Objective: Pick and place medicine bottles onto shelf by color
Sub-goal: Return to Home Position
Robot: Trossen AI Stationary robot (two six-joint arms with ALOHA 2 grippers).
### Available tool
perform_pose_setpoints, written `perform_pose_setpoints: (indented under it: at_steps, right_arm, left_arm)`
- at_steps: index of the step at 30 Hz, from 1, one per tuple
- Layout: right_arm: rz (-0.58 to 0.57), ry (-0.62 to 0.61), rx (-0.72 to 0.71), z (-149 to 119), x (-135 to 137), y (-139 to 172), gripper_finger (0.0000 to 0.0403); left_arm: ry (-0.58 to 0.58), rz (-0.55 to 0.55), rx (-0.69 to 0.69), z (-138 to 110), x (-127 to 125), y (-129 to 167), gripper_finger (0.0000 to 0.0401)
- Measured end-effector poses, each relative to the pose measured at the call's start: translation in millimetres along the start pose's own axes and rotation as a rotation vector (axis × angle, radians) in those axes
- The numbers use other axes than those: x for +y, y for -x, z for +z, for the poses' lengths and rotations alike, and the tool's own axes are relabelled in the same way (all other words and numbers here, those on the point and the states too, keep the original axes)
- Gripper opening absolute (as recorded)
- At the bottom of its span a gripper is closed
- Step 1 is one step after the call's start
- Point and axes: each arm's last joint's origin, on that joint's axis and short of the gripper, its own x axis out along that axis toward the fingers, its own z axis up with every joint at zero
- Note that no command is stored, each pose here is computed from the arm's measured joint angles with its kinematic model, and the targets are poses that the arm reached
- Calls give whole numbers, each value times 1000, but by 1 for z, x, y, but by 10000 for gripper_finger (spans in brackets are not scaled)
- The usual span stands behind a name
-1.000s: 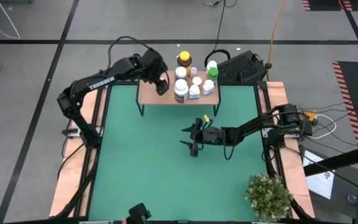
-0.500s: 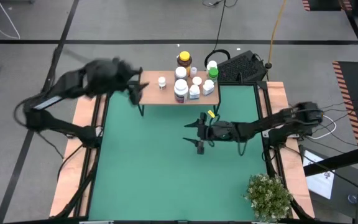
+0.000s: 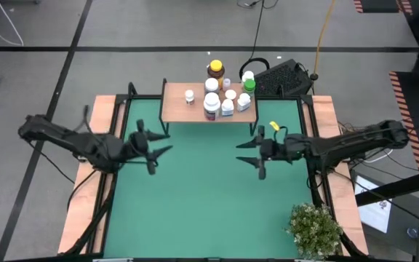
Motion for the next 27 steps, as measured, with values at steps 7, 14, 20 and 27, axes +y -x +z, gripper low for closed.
perform_pose_setpoints:
  at_steps: [7, 14, 20, 27]
  right_arm:
    - [13, 8, -18, -16, -3, 27, 68]
    - [1, 21, -82, -20, -8, 49, 6]
    - [0, 19, -100, -23, -10, 67, 6]
    - [-2, 14, -135, -25, -12, 81, 1]
  left_arm:
    - [8, 29, -125, -57, -8, -16, 149]
    - [33, 5, -116, -72, -3, -17, 126]
    - [16, 0, -141, -69, 2, -14, 93]
    - [6, -14, -131, -70, 4, -12, 54]
